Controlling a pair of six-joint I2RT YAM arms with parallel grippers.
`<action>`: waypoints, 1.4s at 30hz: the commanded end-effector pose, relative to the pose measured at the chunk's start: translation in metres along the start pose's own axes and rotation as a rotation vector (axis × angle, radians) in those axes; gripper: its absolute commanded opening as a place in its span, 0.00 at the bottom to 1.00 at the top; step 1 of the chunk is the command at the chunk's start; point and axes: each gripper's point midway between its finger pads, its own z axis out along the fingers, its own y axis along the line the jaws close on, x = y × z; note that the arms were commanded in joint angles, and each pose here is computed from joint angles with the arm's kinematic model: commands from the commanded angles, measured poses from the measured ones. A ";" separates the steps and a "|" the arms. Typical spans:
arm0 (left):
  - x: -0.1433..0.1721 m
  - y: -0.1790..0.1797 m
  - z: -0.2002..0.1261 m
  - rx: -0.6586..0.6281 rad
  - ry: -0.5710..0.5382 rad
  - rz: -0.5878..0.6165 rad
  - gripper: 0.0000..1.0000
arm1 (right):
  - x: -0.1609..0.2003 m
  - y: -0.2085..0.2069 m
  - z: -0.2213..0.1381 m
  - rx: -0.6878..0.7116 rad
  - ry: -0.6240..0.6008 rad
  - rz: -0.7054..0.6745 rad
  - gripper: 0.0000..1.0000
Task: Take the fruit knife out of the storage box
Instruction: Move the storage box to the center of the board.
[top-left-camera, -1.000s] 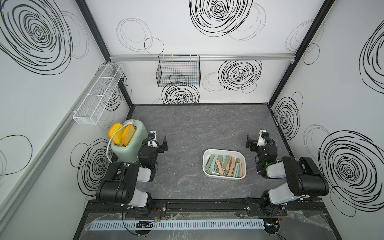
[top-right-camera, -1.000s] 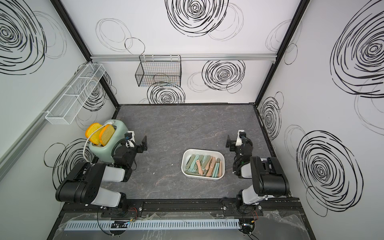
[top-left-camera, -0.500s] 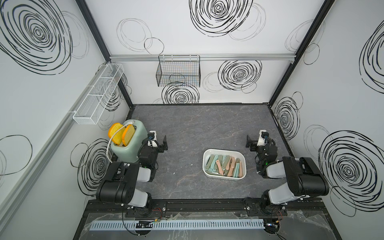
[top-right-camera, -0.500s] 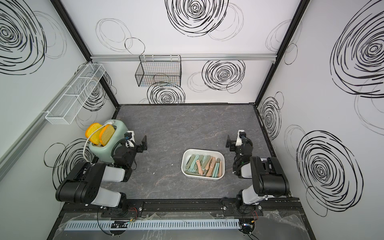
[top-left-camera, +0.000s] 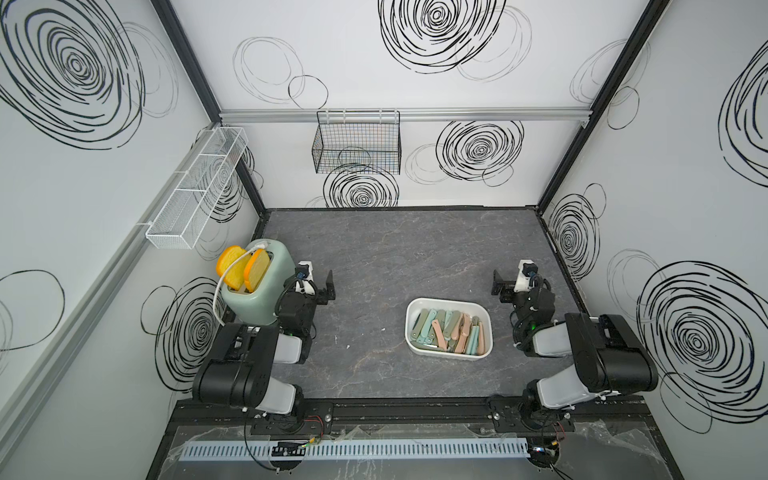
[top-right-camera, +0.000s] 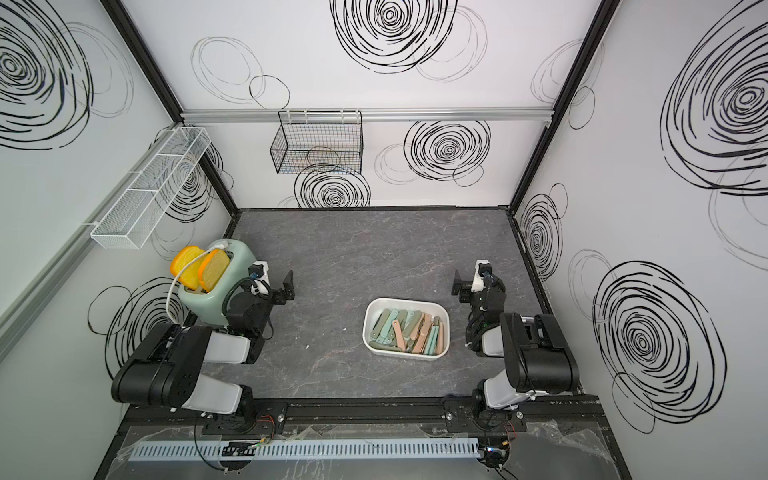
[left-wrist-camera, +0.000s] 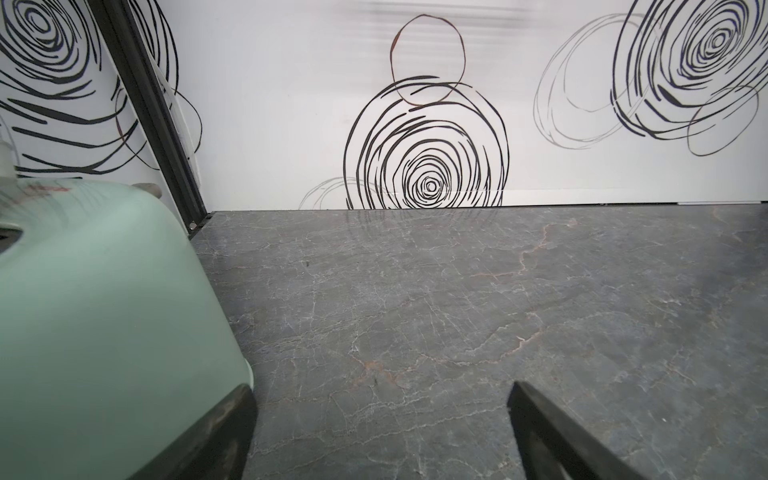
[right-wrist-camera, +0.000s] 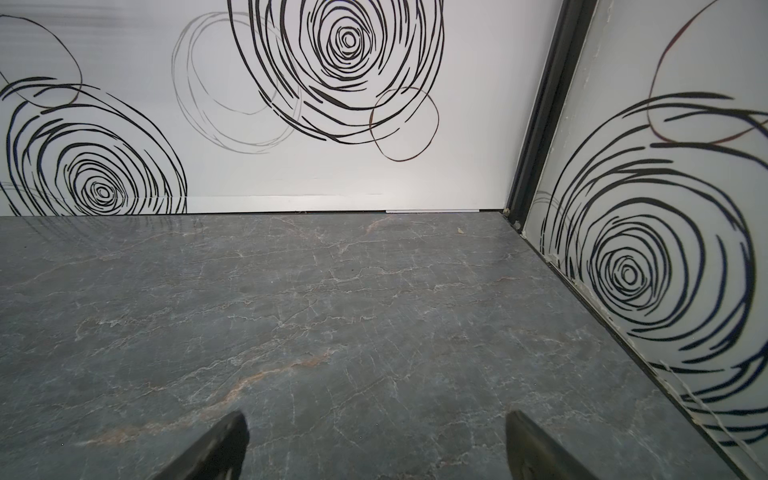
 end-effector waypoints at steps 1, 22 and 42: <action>-0.026 -0.002 0.005 -0.016 -0.061 0.028 0.98 | -0.009 0.001 -0.001 0.006 -0.031 -0.006 0.99; -0.051 -0.139 -0.017 0.140 0.448 0.018 0.98 | -0.028 0.048 0.038 0.260 0.528 -0.071 0.99; 0.064 -0.281 -0.076 0.542 1.099 0.048 0.98 | -0.052 0.136 -0.113 -0.071 0.814 0.079 0.99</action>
